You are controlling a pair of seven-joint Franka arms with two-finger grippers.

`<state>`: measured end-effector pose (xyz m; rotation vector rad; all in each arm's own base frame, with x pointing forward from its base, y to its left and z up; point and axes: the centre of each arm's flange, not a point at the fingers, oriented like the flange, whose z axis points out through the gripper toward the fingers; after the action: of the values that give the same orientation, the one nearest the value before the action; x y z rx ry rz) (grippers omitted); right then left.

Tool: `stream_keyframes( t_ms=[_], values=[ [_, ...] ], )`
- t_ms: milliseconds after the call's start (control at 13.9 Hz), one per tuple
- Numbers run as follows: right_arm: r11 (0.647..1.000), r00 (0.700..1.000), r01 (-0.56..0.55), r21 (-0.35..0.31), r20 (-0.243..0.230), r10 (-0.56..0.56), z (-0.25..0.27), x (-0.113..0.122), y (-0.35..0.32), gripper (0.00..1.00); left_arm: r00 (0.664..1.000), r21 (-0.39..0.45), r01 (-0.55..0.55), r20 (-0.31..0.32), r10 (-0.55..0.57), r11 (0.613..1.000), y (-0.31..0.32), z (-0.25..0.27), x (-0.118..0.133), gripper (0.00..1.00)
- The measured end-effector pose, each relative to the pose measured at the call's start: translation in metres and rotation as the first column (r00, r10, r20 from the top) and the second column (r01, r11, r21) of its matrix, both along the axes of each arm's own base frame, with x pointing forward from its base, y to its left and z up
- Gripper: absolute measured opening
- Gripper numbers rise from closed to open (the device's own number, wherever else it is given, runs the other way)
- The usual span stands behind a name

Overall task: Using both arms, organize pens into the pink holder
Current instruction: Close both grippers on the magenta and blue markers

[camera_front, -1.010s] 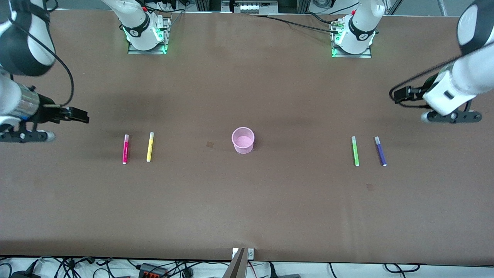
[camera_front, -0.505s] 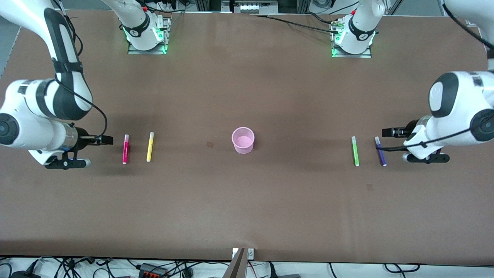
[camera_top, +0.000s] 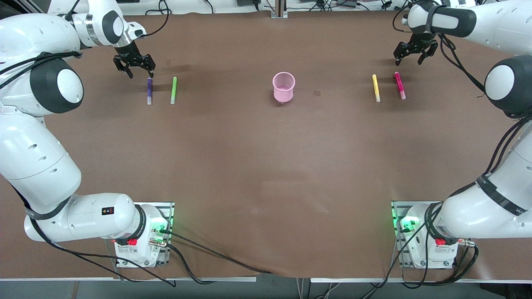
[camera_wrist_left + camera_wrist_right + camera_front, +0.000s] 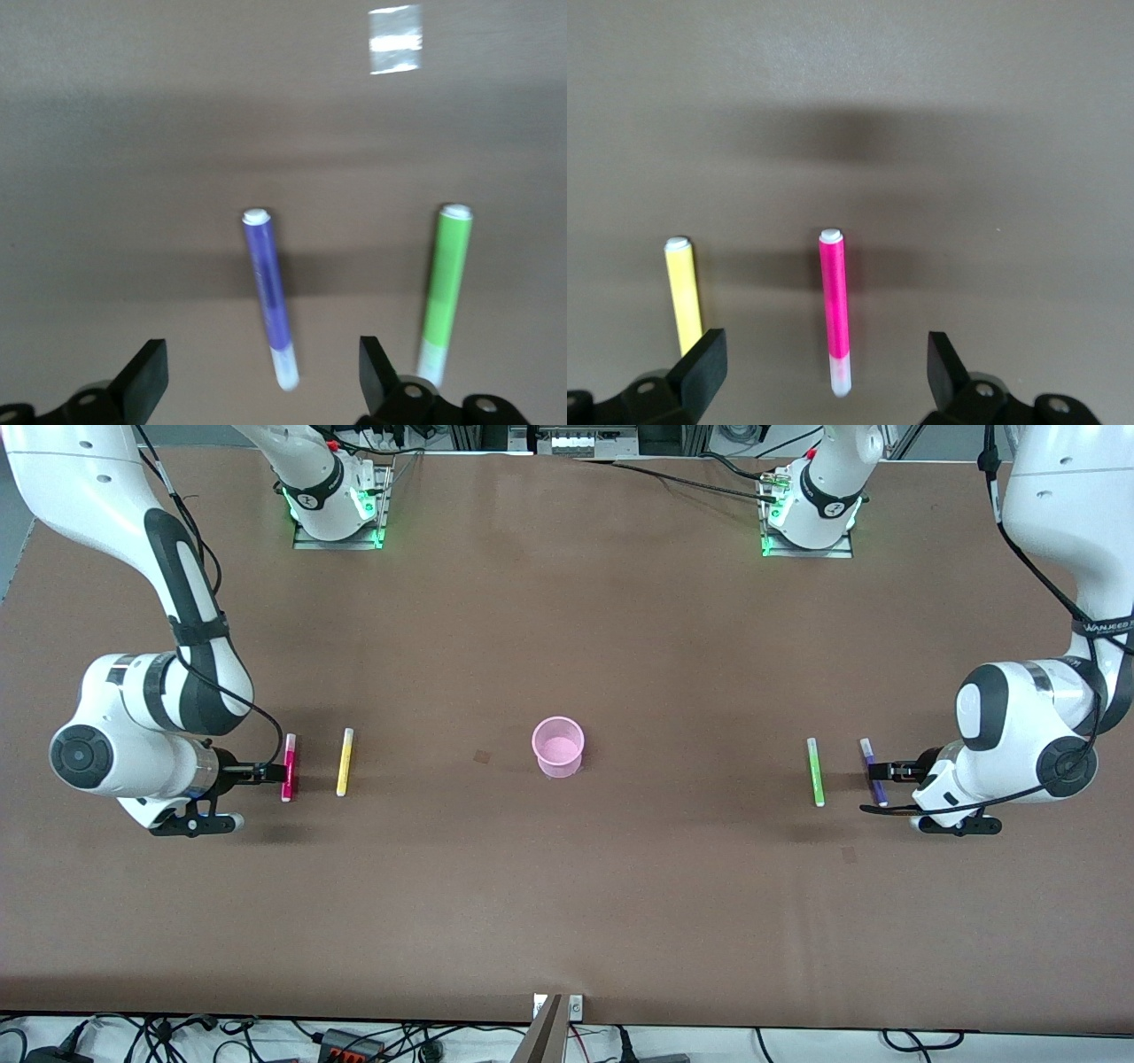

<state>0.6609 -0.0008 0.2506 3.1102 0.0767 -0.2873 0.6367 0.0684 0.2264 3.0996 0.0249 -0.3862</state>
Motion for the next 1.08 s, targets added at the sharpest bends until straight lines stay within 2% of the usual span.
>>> stream_keyframes(
  t_ms=[361,505,1082],
  values=[
    [1.000,1.000,-0.003,-0.001,-0.020,0.003,-0.035,-0.001,0.001,1.00,0.996,-0.084,-0.088,0.005,0.089,0.993,0.001,-0.024,0.001,0.91],
    [1.000,0.999,-0.005,-0.002,-0.039,0.005,-0.048,-0.003,0.003,1.00,0.995,-0.090,-0.096,0.010,0.097,0.991,0.002,-0.034,0.004,0.81],
    [1.000,0.999,-0.018,-0.003,-0.048,0.018,-0.071,0.007,0.010,1.00,0.994,-0.089,-0.102,0.033,0.106,0.991,0.008,-0.037,0.015,0.76]
  ],
)
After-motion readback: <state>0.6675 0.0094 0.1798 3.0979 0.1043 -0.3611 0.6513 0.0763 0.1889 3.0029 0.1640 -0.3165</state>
